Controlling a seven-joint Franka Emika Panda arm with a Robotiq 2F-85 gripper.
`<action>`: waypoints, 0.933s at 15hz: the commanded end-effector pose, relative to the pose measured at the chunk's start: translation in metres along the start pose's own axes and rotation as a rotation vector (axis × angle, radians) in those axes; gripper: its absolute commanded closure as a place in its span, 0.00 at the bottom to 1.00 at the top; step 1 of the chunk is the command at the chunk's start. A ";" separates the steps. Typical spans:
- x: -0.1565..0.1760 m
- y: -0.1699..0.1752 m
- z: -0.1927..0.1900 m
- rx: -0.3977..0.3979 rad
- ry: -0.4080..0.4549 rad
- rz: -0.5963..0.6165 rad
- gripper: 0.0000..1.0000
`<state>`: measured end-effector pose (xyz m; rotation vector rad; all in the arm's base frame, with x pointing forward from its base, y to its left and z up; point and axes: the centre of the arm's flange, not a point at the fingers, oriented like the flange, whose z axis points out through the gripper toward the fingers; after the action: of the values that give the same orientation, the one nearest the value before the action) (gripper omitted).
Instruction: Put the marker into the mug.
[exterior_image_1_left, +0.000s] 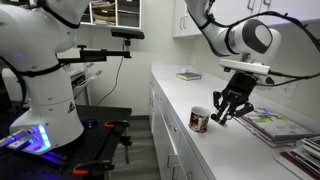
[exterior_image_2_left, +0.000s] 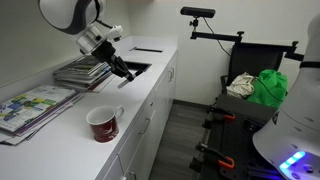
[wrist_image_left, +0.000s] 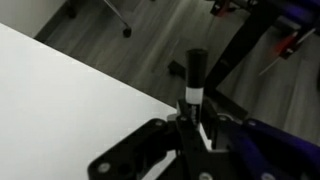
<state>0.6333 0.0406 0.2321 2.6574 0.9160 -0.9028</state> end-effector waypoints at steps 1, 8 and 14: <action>0.021 -0.016 -0.010 -0.047 -0.112 -0.035 0.95; 0.067 -0.066 -0.028 -0.185 -0.162 -0.131 0.95; 0.067 -0.100 -0.048 -0.243 -0.219 -0.172 0.95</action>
<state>0.6330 0.1622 0.2233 2.3018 1.1187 -0.9922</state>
